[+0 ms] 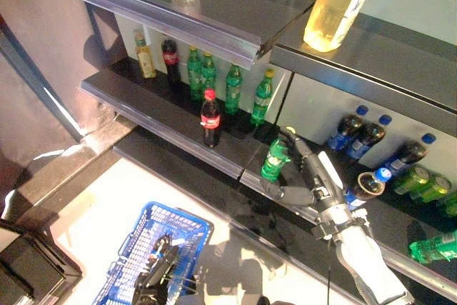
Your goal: Pick up the drink and place into the basket.
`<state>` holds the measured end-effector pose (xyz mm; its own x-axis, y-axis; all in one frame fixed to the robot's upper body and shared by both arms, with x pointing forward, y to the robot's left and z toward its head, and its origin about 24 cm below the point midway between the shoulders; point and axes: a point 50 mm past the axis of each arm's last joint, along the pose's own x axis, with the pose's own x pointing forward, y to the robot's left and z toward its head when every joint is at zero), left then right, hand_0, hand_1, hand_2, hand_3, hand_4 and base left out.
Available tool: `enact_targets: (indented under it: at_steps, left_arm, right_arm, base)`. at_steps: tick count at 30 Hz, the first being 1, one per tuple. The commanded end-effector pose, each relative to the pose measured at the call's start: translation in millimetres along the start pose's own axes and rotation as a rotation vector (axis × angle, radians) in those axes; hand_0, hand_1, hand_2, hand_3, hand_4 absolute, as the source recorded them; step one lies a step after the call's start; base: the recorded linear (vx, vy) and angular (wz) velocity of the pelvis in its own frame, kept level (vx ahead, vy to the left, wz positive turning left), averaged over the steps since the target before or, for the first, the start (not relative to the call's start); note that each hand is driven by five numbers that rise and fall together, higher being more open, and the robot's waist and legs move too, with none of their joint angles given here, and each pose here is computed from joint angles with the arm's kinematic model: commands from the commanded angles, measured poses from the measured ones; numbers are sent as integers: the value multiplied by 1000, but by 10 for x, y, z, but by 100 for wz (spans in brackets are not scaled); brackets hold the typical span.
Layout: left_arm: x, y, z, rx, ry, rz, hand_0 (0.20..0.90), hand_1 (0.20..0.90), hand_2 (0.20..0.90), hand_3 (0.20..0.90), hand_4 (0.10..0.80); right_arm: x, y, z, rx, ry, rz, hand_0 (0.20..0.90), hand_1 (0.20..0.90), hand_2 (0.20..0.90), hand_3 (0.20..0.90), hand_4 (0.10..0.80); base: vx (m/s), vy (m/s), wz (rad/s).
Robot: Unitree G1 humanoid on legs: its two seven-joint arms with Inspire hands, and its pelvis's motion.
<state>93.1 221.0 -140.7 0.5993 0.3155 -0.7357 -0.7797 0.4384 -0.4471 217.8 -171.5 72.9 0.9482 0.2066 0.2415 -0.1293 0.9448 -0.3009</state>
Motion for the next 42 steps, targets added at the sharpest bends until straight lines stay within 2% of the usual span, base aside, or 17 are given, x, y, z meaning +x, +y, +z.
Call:
enact_targets:
  at_steps: [1,7,10,14,16,23,27,37,42]
  left_arm:
    - [26,-397,167,50,-147,-234,300,300,300,200,100]
    - [22,-473,96,60,-120,-262,300,300,300,200,100]
    - [20,-488,79,68,-115,-271,300,300,300,200,100]
    - [15,-552,34,80,-103,-288,300,300,300,200,100]
    - [13,-559,26,80,-102,-287,300,300,300,200,100]
    - [6,-572,-12,101,-83,-301,300,300,300,200,100]
    - [13,-644,-29,116,-71,-320,300,300,300,200,100]
    - [15,-775,-26,133,-81,-398,300,300,300,200,100]
    - [41,-874,59,139,-103,-450,300,300,300,200,100]
  right_arm:
    - [153,-195,479,-17,-277,-121,900,900,900,900,800]
    - [153,-177,338,-34,-184,-216,900,900,900,900,800]
    - [162,-177,337,-30,-193,-244,900,900,900,900,800]
    - [194,-192,414,-15,-271,-410,900,900,900,900,800]
    - [207,-188,413,-3,-264,-412,900,900,900,900,800]
    - [321,-118,394,28,-237,-445,900,900,900,900,800]
    - [418,-83,418,49,-245,-576,900,900,900,900,800]
    - [652,-75,501,62,-248,-687,900,900,900,900,800]
    - [784,-157,622,73,-292,-801,900,900,900,900,800]
  base:
    - [10,22,-8]
    - [60,67,0]
    - [44,56,4]
    - [60,77,3]
    - [61,59,3]
    - [100,60,4]
    - [77,44,13]
    - [15,49,7]
    - [-58,13,3]
